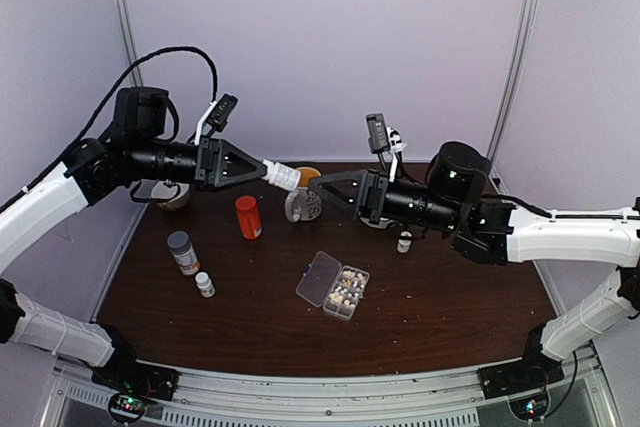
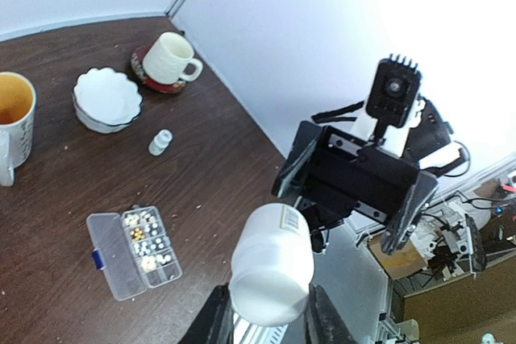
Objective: Sort the pills into containers
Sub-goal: Pass from the left arm to the right
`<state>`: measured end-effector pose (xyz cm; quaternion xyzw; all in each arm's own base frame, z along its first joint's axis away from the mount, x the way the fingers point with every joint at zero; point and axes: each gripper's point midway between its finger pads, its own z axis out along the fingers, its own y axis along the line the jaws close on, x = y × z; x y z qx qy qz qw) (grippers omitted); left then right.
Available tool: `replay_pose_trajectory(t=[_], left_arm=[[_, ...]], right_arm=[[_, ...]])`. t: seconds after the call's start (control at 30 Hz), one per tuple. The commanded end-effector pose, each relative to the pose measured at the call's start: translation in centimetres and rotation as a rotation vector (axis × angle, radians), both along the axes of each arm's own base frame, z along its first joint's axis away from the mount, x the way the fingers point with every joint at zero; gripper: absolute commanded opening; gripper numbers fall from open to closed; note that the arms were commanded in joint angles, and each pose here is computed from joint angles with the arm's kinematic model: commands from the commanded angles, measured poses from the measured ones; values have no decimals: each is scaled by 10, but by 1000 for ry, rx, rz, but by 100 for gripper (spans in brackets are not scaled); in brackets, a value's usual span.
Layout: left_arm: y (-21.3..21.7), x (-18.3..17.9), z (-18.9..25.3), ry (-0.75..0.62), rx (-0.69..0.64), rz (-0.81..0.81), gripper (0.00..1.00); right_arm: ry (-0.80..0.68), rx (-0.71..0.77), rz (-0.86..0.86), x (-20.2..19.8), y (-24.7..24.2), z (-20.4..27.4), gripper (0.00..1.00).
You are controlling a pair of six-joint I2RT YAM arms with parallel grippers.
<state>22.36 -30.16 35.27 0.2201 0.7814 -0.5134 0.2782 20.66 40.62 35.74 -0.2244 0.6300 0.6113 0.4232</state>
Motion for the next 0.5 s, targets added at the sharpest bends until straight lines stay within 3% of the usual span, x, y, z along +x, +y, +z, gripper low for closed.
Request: replay_pose_trajectory(t=[0.0,0.17,0.3,0.4,0.47], left_arm=[[-11,-16,35,-31,-164,-92,11],[-20,-28,44,-32,-205,-153,12],[-25,-33,45,-29,-212,-177,12],[-29,-38,45,-22,-218,-202,12],[-32,-40,44,-13,-218,-216,12]], right_arm=[[-61,78,28,-17,-1,30,83],[-84,109,51,-27,4,41,83],[-105,123,56,-29,6,49,74],[-105,101,39,-25,9,48,64],[-104,92,37,-24,11,47,52]])
